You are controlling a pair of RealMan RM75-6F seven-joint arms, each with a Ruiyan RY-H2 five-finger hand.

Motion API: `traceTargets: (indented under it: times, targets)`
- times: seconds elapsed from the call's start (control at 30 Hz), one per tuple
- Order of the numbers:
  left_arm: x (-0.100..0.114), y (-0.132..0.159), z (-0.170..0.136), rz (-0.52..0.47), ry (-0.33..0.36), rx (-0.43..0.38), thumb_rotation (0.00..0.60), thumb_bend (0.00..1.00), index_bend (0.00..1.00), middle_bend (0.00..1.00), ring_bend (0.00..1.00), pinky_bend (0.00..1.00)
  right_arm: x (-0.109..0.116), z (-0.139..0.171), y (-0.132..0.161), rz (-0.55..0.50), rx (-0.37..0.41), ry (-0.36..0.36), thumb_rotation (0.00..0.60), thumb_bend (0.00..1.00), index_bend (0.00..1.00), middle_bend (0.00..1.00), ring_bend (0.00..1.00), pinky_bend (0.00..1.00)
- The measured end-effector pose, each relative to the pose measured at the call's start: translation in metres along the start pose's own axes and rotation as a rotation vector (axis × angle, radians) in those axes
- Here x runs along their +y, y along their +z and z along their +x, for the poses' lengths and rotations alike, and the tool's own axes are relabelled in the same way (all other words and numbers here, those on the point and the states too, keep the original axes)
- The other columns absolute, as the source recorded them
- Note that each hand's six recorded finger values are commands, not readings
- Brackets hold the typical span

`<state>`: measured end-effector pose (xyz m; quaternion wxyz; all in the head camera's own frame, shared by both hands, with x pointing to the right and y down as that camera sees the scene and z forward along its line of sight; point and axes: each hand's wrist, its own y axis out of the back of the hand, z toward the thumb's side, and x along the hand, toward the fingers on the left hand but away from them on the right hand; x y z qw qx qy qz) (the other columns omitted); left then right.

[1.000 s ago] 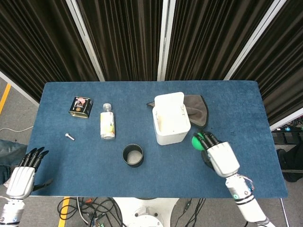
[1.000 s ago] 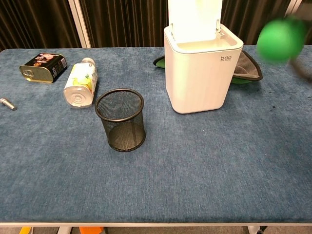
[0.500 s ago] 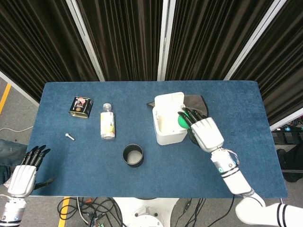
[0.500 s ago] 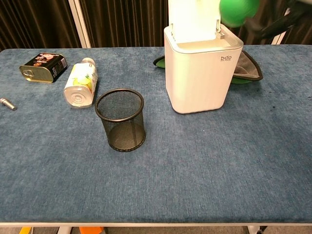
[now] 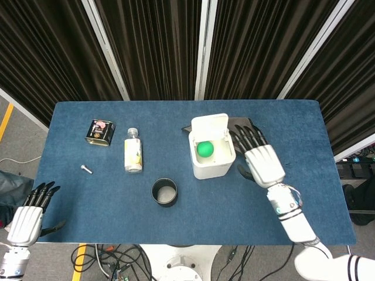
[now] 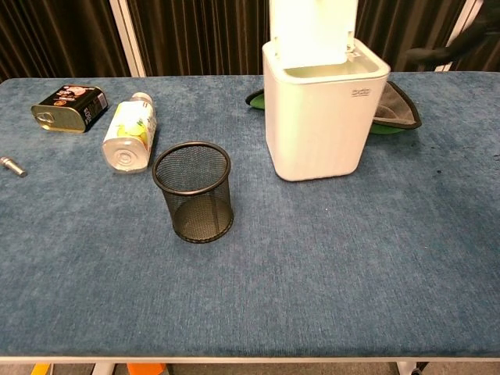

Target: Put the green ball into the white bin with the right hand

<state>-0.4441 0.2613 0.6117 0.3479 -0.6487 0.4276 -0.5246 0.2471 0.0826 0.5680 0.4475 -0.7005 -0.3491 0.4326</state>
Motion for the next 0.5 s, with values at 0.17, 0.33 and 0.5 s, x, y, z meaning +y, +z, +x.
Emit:
traceTargets:
  times: [0.17, 0.33, 0.5]
  targets:
    - [-0.001, 0.003, -0.001, -0.005, 0.004, 0.001, 0.600, 0.06, 0.14, 0.06, 0.03, 0.15, 0.005, 0.054, -0.028, 0.003, -0.052, -0.047, 0.600, 0.21, 0.00, 0.00, 0.00, 0.00]
    - [-0.002, 0.005, -0.001, -0.004, 0.000, -0.002, 0.600, 0.06, 0.14, 0.06, 0.03, 0.15, -0.013, 0.126, -0.072, 0.028, -0.191, -0.003, 0.600, 0.19, 0.00, 0.00, 0.00, 0.00]
    - [0.004, 0.006, 0.000, -0.005, 0.025, -0.004, 0.600, 0.06, 0.14, 0.06, 0.03, 0.15, -0.039, 0.185, -0.102, 0.062, -0.287, 0.093, 0.600, 0.19, 0.00, 0.00, 0.00, 0.00]
